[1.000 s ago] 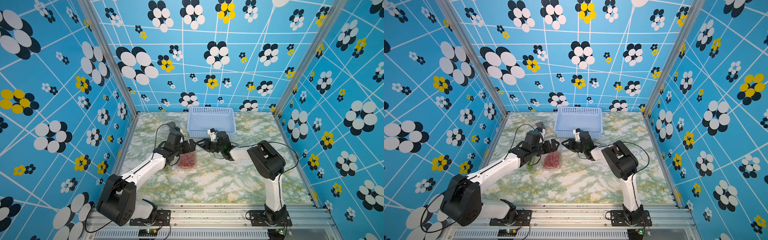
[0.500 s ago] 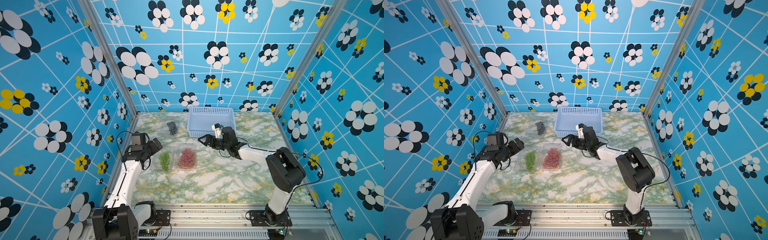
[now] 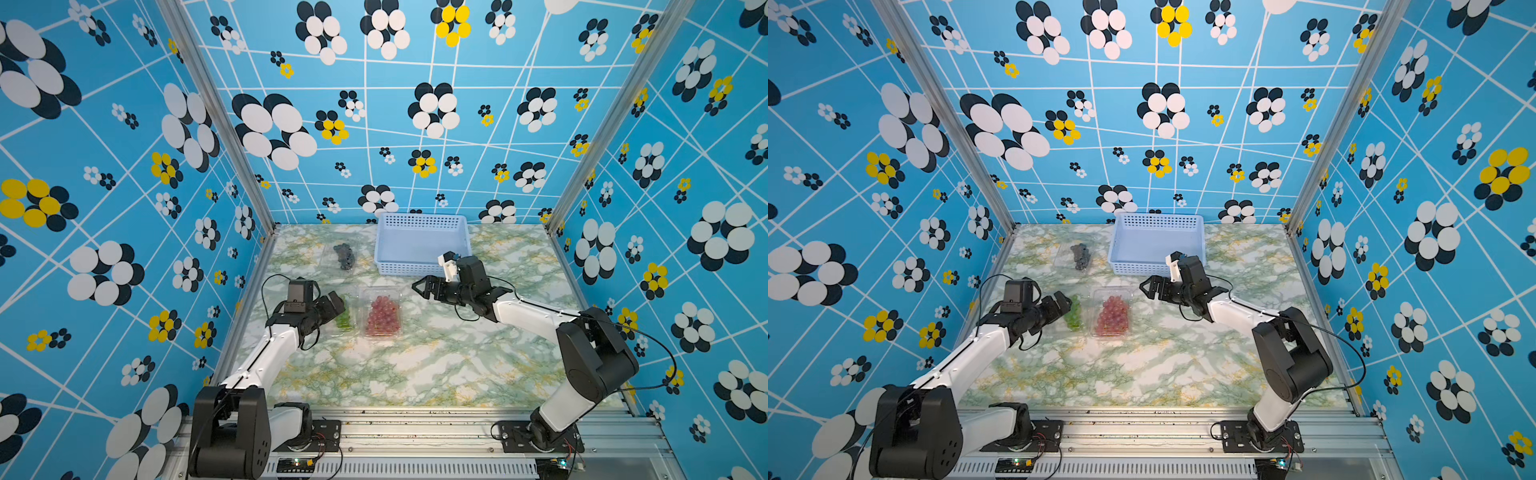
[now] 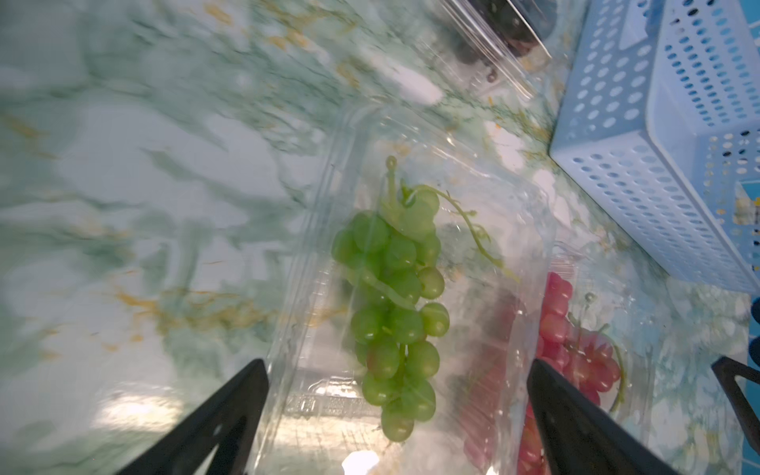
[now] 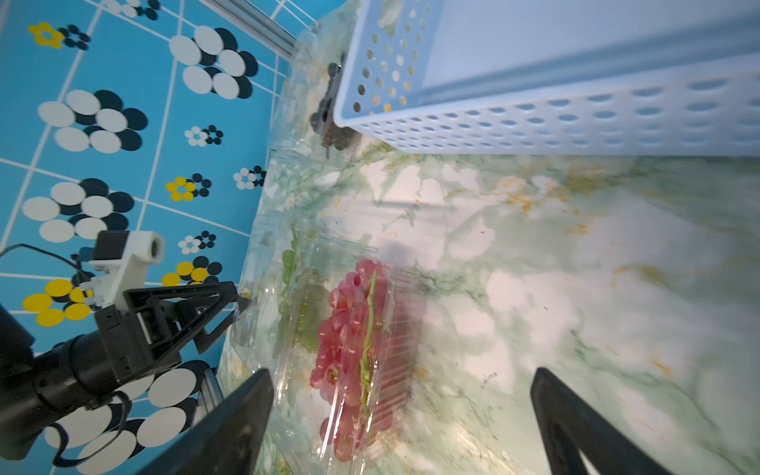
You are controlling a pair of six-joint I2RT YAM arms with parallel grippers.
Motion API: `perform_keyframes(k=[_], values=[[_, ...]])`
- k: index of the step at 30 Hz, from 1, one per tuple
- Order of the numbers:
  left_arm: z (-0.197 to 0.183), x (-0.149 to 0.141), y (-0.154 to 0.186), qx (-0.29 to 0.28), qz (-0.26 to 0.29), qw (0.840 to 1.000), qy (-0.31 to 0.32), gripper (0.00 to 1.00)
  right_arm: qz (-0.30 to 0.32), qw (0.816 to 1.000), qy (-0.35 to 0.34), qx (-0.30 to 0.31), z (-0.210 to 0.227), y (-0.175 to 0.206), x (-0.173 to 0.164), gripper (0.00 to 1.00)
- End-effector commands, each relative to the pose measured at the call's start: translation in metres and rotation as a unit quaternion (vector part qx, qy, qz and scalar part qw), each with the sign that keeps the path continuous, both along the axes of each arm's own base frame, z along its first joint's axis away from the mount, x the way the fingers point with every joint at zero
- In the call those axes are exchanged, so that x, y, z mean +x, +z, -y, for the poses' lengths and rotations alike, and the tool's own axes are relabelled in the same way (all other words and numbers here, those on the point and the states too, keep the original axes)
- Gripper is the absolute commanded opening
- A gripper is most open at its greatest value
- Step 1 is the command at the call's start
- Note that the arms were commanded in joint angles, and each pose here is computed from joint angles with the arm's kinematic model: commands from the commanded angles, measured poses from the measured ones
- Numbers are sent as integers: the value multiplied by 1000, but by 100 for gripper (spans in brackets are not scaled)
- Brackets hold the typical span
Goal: Pack grapes into containers
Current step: Move the packing box to the center of the board, then reset both arms
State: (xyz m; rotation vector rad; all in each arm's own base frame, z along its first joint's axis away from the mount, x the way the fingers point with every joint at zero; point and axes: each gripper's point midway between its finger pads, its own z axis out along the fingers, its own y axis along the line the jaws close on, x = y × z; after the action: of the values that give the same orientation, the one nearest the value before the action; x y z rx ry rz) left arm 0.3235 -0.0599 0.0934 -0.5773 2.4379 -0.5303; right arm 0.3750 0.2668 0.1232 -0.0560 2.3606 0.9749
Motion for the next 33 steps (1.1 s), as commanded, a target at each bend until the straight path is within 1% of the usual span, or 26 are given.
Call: perform_keyframes(k=[1, 3, 4, 6, 8, 11, 12, 13, 15, 17, 18, 19, 20, 22, 23, 24, 25, 26, 27, 28, 30, 31, 32, 33], values=[[35, 9, 4, -15, 7, 999, -39, 100, 1, 996, -50, -74, 39, -7, 1, 99], [43, 9, 6, -1, 6, 998, -56, 99, 12, 984, -102, -144, 70, -7, 5, 99], [39, 8, 8, 18, 5, 998, -56, 99, 24, 973, -139, -185, 90, -5, 9, 99], [23, 5, 17, 58, 20, 997, -45, 100, 52, 944, -204, -255, 128, 2, 12, 99], [2, 0, 31, 99, 43, 994, -25, 100, 82, 902, -272, -326, 167, 9, 14, 99], [-27, -3, 61, 154, 92, 984, 16, 99, 138, 852, -307, -401, 198, 15, 13, 99], [-34, -4, 69, 167, 104, 980, 27, 99, 150, 839, -310, -422, 205, 16, 12, 99], [-41, -4, 78, 184, 121, 975, 41, 100, 156, 826, -337, -424, 215, 19, 10, 99], [-58, -5, 91, 216, 147, 963, 73, 100, 159, 832, -338, -409, 219, 22, 7, 99], [-76, -8, 104, 248, 174, 947, 103, 99, 188, 828, -326, -416, 219, 41, 5, 99], [-84, -9, 110, 266, 188, 938, 117, 100, 202, 821, -316, -431, 223, 52, 3, 99], [-93, -10, 112, 289, 198, 928, 129, 99, 226, 802, -322, -449, 232, 64, 3, 99], [-107, -12, 115, 305, 205, 918, 151, 100, 231, 791, -332, -460, 246, 68, 5, 99], [-131, -16, 103, 305, 207, 910, 192, 99, 214, 783, -338, -477, 271, 55, 9, 99], [-139, -16, 97, 304, 219, 903, 209, 100, 211, 781, -343, -477, 280, 45, 11, 99], [-144, -16, 91, 307, 227, 898, 217, 99, 203, 786, -348, -469, 285, 33, 12, 99], [-147, -14, 83, 315, 233, 894, 216, 100, 196, 798, -344, -454, 286, 21, 14, 99], [-149, -13, 73, 318, 230, 894, 215, 99, 205, 805, -332, -447, 283, 13, 15, 99], [-148, -9, 64, 307, 228, 900, 208, 99, 217, 805, -325, -446, 281, 7, 16, 99], [-142, -3, 57, 293, 238, 906, 190, 100, 234, 810, -319, -433, 278, 2, 18, 99], [-137, 6, 44, 288, 243, 910, 175, 99, 232, 817, -326, -414, 284, -11, 14, 99], [-133, 11, 38, 287, 251, 910, 162, 99, 254, 822, -333, -386, 286, -13, 12, 99], [-129, 14, 33, 287, 262, 909, 149, 100, 255, 832, -334, -362, 287, -17, 6, 99], [-128, 18, 32, 287, 271, 907, 145, 99, 242, 832, -349, -357, 301, -24, 0, 99]])
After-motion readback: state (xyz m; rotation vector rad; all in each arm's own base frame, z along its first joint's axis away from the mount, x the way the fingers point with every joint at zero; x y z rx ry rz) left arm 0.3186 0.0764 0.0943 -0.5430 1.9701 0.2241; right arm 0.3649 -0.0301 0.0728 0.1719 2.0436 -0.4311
